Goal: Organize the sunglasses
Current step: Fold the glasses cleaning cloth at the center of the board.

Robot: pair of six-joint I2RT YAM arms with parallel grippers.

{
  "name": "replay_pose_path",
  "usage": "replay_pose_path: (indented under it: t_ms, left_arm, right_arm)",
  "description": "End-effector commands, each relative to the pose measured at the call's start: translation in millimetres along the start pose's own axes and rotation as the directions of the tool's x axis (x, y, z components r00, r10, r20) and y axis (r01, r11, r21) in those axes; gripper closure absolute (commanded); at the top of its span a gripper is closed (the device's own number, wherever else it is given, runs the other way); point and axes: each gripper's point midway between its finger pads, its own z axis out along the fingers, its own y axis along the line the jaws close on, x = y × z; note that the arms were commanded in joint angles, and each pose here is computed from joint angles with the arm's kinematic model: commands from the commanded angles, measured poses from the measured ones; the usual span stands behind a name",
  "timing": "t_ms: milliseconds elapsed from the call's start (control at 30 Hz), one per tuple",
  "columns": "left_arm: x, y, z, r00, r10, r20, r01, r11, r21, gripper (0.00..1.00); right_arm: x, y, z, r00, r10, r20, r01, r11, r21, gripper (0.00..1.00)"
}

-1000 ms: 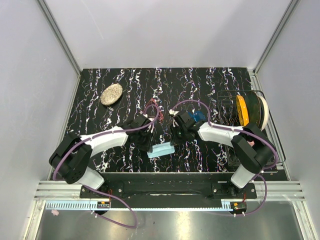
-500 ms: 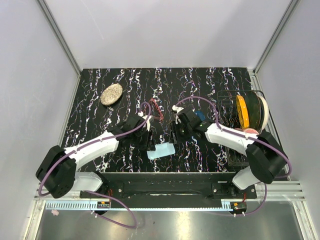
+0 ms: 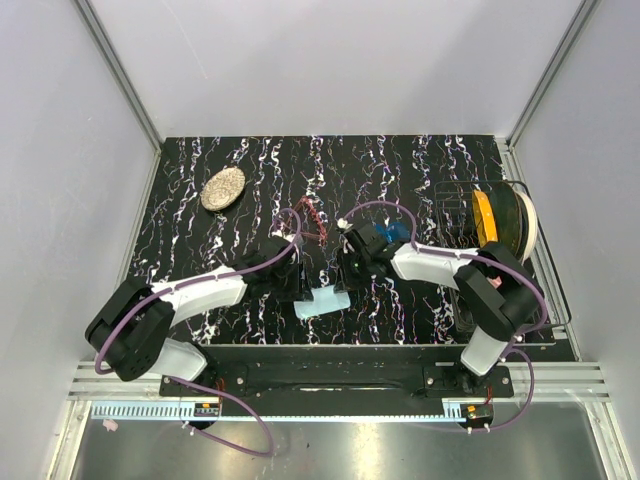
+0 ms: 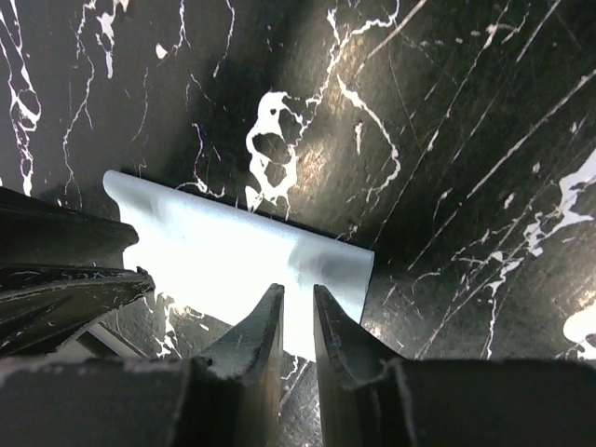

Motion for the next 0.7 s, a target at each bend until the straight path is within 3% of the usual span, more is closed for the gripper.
replay_pose_path:
  t_ms: [0, 200, 400, 667]
  left_arm:
    - [-20.3, -0.4, 0.5, 0.994, -0.009, 0.108, 0.010, 1.000, -0.017, 0.66]
    - [-24.1, 13.3, 3.5, 0.991, -0.016, 0.131, 0.028, 0.996, -0.088, 0.66]
    - [-14.4, 27.9, 13.5, 0.996, -0.019, 0.085, 0.032, 0.988, -0.154, 0.68]
    - [-10.7, 44.6, 16.7, 0.998, -0.005, 0.068, 0.021, 0.972, -0.235, 0.69]
  right_arm:
    - [-32.5, 16.5, 2.4, 0.996, 0.013, 0.088, -0.008, 0.999, -0.047, 0.76]
    - [-40.5, 14.2, 12.0, 0.995, 0.023, 0.099, -0.020, 0.999, -0.028, 0.78]
    - [-38.1, 4.6, 19.5, 0.996, 0.038, 0.075, -0.039, 0.999, 0.019, 0.78]
    - [-46.0, -20.2, 16.6, 0.994, 0.033, 0.102, -0.048, 0.988, 0.146, 0.80]
